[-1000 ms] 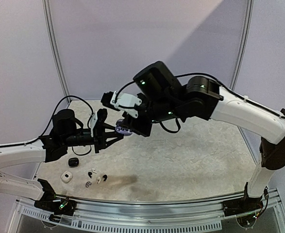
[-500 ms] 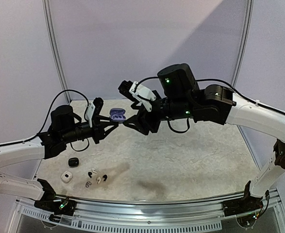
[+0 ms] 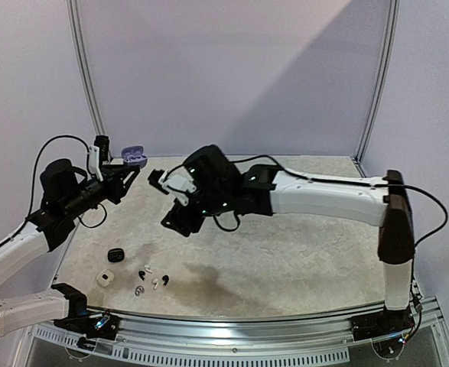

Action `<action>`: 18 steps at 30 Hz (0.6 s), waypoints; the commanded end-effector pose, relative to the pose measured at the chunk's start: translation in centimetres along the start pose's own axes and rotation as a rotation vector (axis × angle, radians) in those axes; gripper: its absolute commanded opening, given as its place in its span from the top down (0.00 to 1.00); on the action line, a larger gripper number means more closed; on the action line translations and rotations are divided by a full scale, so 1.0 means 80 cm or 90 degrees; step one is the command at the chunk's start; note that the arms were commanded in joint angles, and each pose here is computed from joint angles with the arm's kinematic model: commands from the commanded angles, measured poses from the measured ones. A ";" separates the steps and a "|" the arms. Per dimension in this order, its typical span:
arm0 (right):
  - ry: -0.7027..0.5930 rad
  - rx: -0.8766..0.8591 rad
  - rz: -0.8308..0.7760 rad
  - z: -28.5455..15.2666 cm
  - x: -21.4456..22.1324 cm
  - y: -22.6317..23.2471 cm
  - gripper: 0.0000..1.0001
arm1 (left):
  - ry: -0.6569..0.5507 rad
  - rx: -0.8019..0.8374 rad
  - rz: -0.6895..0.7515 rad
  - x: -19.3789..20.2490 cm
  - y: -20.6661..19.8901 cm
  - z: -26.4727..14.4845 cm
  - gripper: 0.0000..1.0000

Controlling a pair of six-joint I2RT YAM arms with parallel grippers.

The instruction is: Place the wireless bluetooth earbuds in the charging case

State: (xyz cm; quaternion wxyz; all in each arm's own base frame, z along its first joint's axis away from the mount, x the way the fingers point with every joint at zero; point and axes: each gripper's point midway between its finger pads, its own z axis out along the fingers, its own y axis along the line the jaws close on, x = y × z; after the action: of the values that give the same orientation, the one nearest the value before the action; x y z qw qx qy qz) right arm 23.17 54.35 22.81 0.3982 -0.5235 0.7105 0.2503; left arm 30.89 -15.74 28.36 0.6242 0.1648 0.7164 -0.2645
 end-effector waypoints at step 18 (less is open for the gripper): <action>0.102 -0.184 -0.064 0.195 0.146 0.198 0.35 | -0.017 -0.088 0.026 0.048 0.026 -0.044 1.00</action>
State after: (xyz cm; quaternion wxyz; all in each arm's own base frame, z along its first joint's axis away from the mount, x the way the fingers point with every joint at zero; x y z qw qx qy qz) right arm 12.54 64.00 5.36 0.2755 -0.6189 0.6842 0.2699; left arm 28.75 -12.63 24.70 0.6385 0.1313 0.7283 -0.2112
